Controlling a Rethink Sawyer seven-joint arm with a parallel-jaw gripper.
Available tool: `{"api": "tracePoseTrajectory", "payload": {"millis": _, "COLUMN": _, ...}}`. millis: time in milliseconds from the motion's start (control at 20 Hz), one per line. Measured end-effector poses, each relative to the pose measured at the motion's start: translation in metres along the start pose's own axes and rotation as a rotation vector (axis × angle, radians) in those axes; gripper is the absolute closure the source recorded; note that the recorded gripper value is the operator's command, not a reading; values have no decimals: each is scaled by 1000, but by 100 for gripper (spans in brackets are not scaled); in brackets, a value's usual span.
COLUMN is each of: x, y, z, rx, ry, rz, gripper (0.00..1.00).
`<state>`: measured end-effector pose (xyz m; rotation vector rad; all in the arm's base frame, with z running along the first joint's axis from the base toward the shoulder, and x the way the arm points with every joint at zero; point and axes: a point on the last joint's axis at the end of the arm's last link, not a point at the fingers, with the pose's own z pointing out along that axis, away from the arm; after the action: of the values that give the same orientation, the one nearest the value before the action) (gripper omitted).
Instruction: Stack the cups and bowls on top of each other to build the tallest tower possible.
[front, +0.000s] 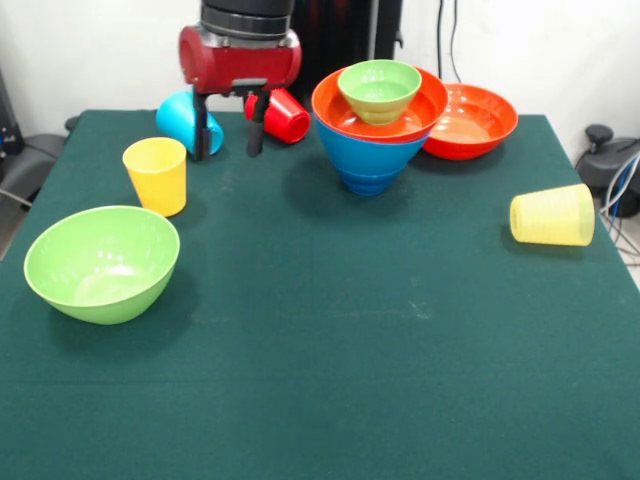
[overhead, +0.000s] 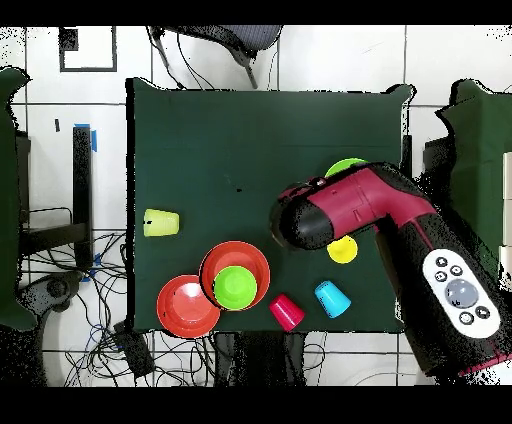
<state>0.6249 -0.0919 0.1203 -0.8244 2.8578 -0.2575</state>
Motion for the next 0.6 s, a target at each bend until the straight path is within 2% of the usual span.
{"api": "tracePoseTrajectory", "payload": {"millis": 50, "x": -3, "y": -11, "z": 4, "rx": -2, "ry": -5, "rz": 31, "gripper": 0}}
{"api": "tracePoseTrajectory", "payload": {"millis": 400, "x": -12, "y": -41, "z": 18, "rx": -12, "ry": -33, "rz": 113, "gripper": 0}}
{"api": "tracePoseTrajectory", "payload": {"millis": 600, "x": -17, "y": -63, "z": 31, "rx": -32, "ry": -46, "rz": 182, "gripper": 0}}
